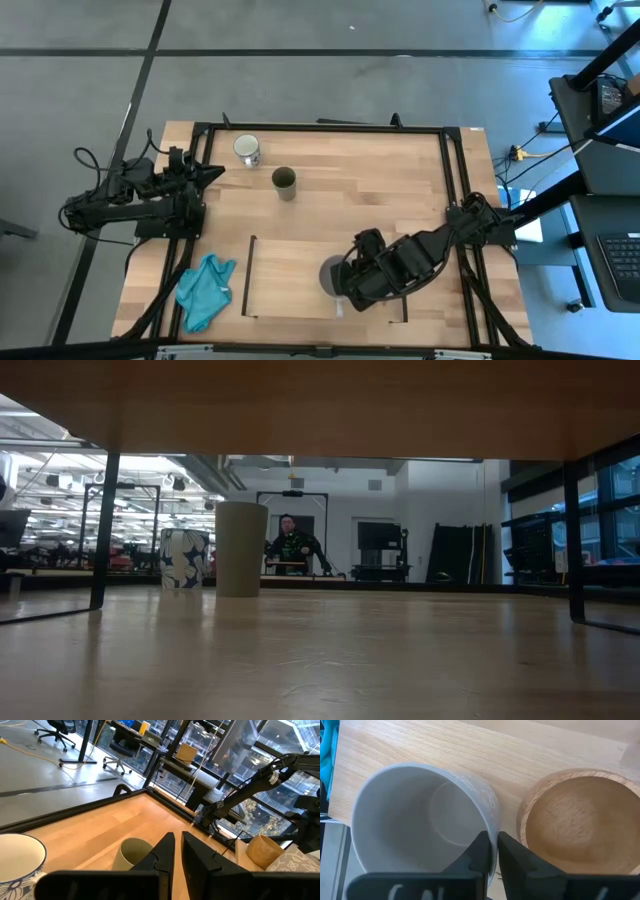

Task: Stack small to large cups/mugs on shelf
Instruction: Put the gray mug on the shelf, then put the white mug on the shelf

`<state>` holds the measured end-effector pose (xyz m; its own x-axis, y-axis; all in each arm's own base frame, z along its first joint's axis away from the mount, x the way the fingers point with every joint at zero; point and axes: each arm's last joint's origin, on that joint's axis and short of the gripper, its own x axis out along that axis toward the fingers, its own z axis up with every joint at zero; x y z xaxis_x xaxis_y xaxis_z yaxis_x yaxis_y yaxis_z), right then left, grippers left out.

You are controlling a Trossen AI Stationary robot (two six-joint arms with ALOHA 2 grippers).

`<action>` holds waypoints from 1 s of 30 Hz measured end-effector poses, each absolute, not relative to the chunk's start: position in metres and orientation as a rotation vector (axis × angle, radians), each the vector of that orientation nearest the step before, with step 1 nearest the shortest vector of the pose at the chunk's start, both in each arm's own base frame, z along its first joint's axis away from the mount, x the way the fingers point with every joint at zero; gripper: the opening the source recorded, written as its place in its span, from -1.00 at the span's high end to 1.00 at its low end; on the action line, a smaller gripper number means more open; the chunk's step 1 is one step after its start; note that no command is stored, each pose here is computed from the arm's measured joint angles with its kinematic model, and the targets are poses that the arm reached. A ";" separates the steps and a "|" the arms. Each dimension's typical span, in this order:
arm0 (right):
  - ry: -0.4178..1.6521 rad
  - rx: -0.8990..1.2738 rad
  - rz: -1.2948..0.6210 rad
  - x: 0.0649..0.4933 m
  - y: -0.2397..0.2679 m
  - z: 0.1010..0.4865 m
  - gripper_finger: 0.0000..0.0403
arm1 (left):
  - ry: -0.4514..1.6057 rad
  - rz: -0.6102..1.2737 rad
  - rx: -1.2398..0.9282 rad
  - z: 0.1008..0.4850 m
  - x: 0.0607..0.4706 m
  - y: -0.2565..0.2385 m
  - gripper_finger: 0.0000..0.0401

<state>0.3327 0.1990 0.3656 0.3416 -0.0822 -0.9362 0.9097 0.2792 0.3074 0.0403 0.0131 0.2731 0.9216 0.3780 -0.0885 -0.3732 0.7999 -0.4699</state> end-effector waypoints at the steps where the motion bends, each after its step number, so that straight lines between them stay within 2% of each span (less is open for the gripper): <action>1: 0.987 1.065 -0.836 0.333 0.199 0.366 0.81 | -0.010 0.403 -0.502 0.273 0.040 0.013 0.86; 15: 1.023 1.057 -0.865 0.334 0.199 0.356 0.81 | -0.010 0.402 -0.502 0.273 0.040 0.013 0.86; 25: 1.013 1.054 -0.866 0.334 0.199 0.356 0.47 | -0.010 0.402 -0.502 0.273 0.040 0.013 0.86; 30: 1.016 1.048 -0.862 0.334 0.199 0.356 0.38 | -0.010 0.402 -0.502 0.273 0.040 0.013 0.86</action>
